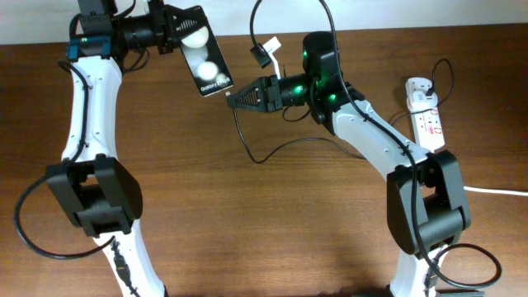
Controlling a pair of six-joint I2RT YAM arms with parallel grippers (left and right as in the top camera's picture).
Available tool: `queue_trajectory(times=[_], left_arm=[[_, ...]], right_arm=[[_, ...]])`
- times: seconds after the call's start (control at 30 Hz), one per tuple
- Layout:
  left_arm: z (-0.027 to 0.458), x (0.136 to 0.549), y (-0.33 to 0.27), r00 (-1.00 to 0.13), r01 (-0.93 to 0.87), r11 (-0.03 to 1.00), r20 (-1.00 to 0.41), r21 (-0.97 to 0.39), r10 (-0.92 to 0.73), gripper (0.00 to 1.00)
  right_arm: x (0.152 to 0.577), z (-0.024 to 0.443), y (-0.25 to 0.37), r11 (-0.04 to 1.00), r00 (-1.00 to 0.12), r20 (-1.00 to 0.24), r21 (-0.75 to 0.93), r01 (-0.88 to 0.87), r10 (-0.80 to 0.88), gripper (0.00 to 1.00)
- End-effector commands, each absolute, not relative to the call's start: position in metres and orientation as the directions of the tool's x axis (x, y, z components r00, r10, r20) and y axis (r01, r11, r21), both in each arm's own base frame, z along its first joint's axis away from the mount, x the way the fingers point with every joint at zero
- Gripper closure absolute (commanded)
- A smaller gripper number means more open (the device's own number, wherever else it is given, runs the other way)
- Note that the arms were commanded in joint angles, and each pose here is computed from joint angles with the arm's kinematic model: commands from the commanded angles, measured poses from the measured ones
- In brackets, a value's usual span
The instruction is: Plug charger to phone and switch on socket
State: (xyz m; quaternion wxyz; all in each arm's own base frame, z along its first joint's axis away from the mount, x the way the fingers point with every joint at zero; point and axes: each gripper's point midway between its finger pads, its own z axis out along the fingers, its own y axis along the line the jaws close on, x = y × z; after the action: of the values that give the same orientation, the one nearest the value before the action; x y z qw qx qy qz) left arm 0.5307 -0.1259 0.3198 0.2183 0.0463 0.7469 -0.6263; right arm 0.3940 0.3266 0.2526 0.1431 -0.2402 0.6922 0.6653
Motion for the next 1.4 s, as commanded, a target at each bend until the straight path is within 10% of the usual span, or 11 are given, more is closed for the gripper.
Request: queue_trajectory(times=[0.0,1.37], left_arm=[[0.343,0.517,-0.131,-0.895,0.384,0.172,-0.411,-0.907,-0.173,1.0],[0.342,0.513,-0.155,-0.91,0.364,0.165,-0.388,-0.917,-0.145,1.0]], right_arm=[[0.387,0.267,0.331,-0.026,-0.82,-0.552,0.832,-0.555,-0.152,0.96],[0.384,0.272,0.33,-0.05,-0.819,-0.55,0.834,-0.55,-0.163,0.96]])
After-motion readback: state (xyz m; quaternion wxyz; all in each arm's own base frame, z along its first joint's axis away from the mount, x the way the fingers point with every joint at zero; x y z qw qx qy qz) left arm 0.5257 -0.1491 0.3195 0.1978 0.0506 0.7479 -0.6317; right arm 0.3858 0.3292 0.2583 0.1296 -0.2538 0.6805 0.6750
